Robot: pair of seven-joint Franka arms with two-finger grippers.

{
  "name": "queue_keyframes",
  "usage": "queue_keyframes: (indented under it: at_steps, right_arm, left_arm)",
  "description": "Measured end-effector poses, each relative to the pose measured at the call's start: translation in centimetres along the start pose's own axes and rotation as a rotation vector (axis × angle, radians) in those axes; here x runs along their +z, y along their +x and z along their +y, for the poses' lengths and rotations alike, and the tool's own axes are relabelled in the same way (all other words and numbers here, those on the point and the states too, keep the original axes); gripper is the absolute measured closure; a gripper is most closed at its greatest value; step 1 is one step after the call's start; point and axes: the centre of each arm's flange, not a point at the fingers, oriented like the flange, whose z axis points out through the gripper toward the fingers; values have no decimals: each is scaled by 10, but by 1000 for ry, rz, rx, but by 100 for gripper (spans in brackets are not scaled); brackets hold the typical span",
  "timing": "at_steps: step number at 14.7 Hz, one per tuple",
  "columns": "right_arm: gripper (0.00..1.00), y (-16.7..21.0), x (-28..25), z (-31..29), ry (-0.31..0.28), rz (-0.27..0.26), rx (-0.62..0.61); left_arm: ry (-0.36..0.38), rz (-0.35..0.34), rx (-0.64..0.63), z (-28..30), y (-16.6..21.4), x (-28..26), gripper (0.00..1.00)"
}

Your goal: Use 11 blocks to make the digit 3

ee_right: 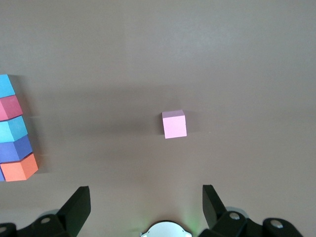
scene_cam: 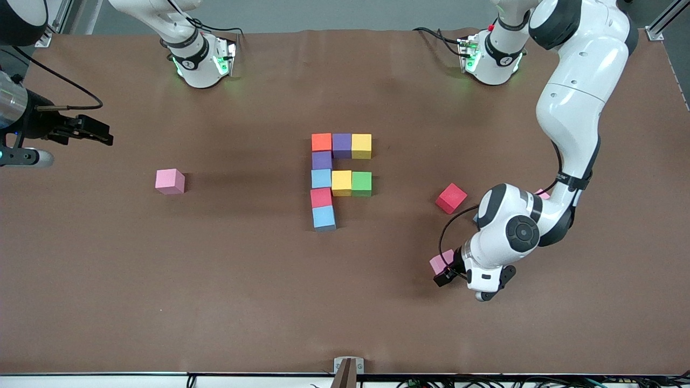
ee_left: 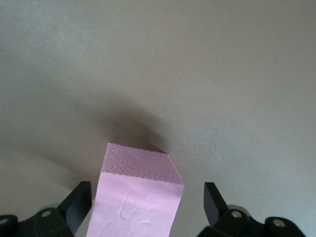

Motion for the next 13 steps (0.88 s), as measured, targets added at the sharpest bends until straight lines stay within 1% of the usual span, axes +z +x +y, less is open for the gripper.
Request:
queue_keyframes:
  at_steps: [3, 4, 5, 6, 7, 10, 13]
  right_arm:
    - [0, 1, -8, 25, 7, 27, 2]
    - [0, 3, -10, 35, 9, 46, 3]
    - [0, 5, -12, 41, 10, 66, 6]
    - [0, 6, -15, 44, 10, 82, 12]
    - [0, 6, -21, 48, 10, 100, 18]
    - [0, -1, -50, 71, 11, 160, 56]
    - [0, -5, -68, 78, 10, 199, 66]
  left_arm:
    - [-12, -3, 4, 1, -4, 12, 3]
    - [-14, -5, 4, 1, -5, 16, 10]
    - [-15, -6, 5, 2, -7, 18, 23]
    - [-16, -6, 6, 3, -8, 19, 33]
    - [-20, -6, 5, 5, -10, 17, 40]
    - [-25, -8, -3, 15, -20, 16, 41]
    - [-16, -35, -40, 28, -40, 16, 44]
